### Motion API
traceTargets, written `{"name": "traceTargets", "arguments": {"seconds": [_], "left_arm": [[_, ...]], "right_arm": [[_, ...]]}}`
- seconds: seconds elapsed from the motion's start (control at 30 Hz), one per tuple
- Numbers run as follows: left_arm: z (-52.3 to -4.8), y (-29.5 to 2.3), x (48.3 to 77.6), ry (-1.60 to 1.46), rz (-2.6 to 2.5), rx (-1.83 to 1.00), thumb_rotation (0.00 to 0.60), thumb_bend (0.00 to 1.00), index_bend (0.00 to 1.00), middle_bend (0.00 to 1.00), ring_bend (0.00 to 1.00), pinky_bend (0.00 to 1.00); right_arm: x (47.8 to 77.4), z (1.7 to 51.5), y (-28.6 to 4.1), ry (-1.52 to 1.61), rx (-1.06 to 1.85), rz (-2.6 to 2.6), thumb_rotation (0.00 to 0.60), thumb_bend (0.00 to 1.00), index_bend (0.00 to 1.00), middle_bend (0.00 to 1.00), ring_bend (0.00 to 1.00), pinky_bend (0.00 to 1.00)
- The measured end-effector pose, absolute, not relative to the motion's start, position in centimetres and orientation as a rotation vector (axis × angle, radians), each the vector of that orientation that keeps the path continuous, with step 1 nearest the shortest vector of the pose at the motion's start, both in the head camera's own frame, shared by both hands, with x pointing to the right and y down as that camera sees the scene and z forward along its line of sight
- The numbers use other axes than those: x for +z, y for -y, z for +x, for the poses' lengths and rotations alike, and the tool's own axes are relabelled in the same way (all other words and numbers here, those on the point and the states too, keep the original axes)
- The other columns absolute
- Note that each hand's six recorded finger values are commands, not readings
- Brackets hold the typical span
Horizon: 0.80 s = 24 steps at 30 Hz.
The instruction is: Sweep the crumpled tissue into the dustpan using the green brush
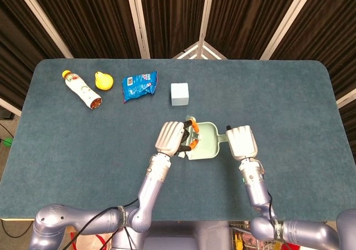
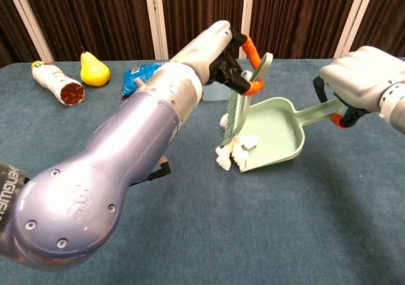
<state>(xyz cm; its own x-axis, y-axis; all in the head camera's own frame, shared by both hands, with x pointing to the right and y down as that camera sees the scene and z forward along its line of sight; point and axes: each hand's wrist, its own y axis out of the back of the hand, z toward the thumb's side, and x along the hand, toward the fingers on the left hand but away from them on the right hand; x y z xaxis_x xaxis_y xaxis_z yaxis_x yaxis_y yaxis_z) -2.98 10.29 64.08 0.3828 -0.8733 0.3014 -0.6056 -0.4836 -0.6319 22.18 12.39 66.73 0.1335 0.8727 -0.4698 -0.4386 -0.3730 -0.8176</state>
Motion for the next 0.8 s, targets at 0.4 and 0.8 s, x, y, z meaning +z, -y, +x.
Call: {"name": "traceTargets", "arguments": {"seconds": [0.4,0.8], "left_arm": [[-4.9,-8.7,61.5,-1.364,-2.237,-0.769,0.6,0.64,0.77,1.0,1.0,1.0],[-9.4,-8.5,61.2,-1.291,-2.185,-0.84,0.6,0.64,0.77,1.0,1.0,1.0]], "right_arm": [[67.4,21.2,-14.1,0.455,1.498,-1.332,0.6,0.47,0.59,0.82,0.84,0.82],[67.1,19.7,-15.0,0.448,1.473,-1.343,0.6,0.47,0.59,0.82,0.84,0.82]]}}
